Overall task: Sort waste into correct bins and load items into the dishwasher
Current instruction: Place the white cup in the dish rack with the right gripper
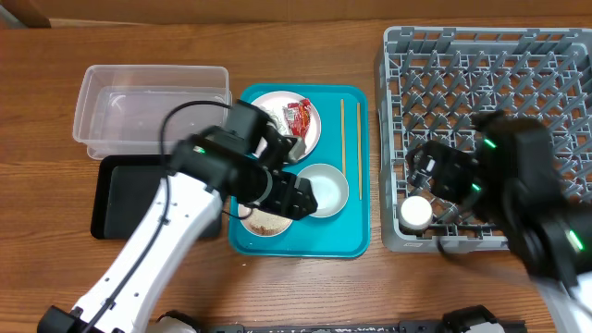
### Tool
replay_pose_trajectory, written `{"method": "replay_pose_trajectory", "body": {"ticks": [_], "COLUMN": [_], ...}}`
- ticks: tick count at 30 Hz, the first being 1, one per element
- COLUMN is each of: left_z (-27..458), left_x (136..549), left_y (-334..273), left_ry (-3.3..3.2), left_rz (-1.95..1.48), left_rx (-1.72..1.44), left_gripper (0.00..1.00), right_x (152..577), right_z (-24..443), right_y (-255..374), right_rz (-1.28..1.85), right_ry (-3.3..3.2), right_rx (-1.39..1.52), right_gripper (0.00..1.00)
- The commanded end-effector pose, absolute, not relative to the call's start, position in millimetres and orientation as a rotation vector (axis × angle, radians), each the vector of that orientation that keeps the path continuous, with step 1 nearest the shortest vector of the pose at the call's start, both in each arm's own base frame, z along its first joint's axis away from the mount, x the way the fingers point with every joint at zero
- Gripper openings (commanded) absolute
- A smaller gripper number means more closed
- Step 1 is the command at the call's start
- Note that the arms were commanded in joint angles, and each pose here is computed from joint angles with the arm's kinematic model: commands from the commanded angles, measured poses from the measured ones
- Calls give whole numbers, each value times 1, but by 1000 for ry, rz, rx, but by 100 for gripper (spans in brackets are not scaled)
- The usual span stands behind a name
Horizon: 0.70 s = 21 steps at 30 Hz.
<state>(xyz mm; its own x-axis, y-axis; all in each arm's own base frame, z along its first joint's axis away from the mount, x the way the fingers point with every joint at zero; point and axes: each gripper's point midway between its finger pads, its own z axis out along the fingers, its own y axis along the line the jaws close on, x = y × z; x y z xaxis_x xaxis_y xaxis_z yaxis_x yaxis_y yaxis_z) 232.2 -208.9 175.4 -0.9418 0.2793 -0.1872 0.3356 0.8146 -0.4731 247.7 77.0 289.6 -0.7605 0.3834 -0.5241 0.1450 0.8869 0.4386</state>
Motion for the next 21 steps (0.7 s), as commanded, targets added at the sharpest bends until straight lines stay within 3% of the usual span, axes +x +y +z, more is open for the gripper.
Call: {"method": "replay_pose_trajectory", "body": {"ticks": [1,9,15,21], "left_z": [162,131,85,56], "left_x": [258,257,250,235], "left_y": [-186,-212,-208,-193], "left_ry": [2843,2875,3017,3127], "left_rz": [-268,-157,-18,126], "left_rx": [288,281,289,308], "left_gripper": [80,78,63,60], "right_x": [226,198,195,197], "right_z": [329,327,323,323], "right_y": [87,93,92,89], "right_rz": [641,678,672,646], "right_ry": [2289,2322,2345,2341], "right_rx": [298,171,178,191], "right_gripper": [99,99,100,100]}}
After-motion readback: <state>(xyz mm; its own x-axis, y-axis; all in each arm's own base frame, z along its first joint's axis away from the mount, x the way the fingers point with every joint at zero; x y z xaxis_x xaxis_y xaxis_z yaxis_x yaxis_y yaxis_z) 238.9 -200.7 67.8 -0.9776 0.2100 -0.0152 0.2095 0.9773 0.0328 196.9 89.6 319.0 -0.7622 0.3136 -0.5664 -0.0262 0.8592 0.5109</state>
